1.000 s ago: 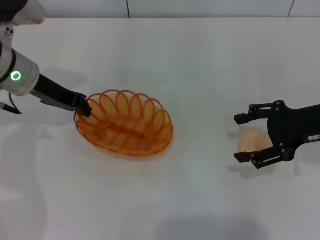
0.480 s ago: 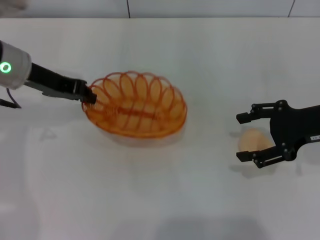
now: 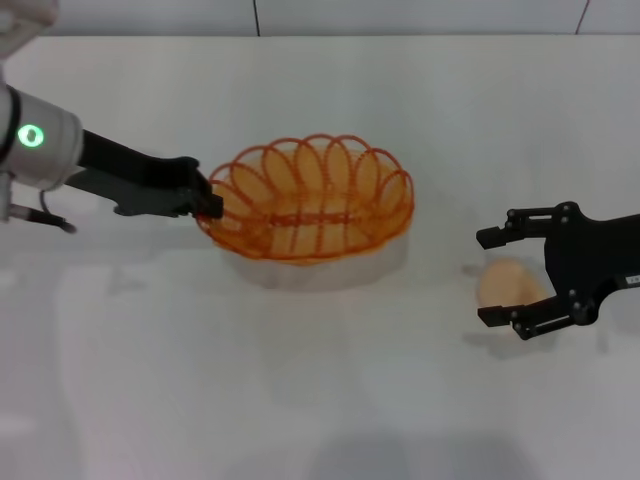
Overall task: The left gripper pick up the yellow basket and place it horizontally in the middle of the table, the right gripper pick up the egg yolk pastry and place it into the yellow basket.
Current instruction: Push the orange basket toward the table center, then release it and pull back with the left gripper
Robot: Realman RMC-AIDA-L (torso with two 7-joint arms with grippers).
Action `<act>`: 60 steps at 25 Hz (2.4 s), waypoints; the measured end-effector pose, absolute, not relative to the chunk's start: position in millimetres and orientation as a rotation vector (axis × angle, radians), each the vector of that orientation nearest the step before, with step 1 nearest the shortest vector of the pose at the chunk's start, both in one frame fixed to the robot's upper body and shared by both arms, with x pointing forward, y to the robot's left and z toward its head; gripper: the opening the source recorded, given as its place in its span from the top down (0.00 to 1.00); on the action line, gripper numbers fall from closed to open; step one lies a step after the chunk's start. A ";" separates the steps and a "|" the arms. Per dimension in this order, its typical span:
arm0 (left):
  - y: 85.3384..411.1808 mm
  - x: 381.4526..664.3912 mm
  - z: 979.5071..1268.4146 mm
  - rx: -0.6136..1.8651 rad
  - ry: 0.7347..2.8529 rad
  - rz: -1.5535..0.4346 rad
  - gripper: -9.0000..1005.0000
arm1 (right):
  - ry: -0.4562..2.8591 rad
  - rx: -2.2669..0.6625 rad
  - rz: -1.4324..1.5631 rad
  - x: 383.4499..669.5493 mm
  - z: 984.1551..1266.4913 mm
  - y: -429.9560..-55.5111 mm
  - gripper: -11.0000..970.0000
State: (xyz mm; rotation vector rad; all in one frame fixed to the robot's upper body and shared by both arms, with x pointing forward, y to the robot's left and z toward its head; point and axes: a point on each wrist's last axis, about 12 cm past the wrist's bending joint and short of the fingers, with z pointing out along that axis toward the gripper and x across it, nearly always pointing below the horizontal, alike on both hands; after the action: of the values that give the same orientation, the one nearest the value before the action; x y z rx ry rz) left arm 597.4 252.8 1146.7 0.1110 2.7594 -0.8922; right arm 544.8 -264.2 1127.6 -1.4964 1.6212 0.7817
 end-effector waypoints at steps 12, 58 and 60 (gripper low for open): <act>213.7 600.6 1129.2 0.128 2.881 -0.832 0.92 | 1.611 -1.516 0.793 537.2 1124.9 -268.1 0.12; 237.5 586.1 1154.5 0.399 2.738 -0.784 0.21 | 1.639 -1.496 0.788 533.1 1123.5 -276.0 0.12; 246.6 578.2 1157.8 0.496 2.666 -0.798 0.21 | 1.644 -1.489 0.782 533.2 1124.2 -278.1 0.12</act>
State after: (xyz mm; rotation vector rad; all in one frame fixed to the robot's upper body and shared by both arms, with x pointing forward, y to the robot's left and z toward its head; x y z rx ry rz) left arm 578.2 246.6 1157.8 0.4965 2.6664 -0.7983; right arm 533.2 -278.1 1124.2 -1.4893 1.6438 0.7824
